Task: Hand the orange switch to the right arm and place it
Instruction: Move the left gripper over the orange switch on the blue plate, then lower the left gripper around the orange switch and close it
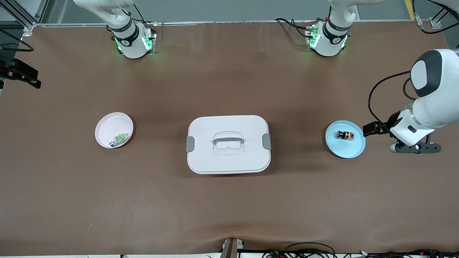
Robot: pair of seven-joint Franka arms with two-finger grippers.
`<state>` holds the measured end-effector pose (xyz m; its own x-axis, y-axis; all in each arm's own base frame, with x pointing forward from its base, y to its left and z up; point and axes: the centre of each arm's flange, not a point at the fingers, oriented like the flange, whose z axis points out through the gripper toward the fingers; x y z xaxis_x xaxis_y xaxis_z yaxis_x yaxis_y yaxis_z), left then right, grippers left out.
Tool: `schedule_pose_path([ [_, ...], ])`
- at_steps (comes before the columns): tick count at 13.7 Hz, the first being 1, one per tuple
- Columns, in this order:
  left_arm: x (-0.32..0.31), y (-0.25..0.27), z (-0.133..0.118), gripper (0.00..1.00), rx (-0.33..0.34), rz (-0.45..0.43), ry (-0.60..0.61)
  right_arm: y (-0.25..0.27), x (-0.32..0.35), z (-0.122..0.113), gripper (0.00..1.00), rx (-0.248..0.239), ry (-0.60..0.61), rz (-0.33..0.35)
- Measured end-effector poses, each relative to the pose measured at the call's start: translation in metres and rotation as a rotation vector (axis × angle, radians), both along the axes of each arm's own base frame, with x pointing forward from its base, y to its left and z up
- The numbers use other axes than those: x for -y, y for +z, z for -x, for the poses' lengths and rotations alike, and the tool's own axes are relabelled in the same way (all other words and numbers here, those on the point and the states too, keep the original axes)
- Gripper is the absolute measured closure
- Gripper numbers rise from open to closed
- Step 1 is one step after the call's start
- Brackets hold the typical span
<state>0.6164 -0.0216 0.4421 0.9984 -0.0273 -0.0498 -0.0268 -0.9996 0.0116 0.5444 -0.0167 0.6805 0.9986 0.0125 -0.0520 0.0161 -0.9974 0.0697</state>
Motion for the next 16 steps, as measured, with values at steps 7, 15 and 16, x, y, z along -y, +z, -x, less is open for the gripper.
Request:
schedule_pose_path([
  [7,0.01,-0.028,0.0,0.0,-0.022,-0.002,-0.019,0.002,0.016,0.006,0.0,-0.003,-0.039,0.0],
  [15,0.009,-0.065,0.013,0.0,-0.057,-0.005,-0.02,-0.001,0.023,0.02,0.0,-0.001,-0.051,-0.012],
  [16,0.009,-0.067,0.015,0.0,-0.061,-0.005,-0.019,-0.001,0.023,0.021,0.0,0.0,-0.051,-0.017],
])
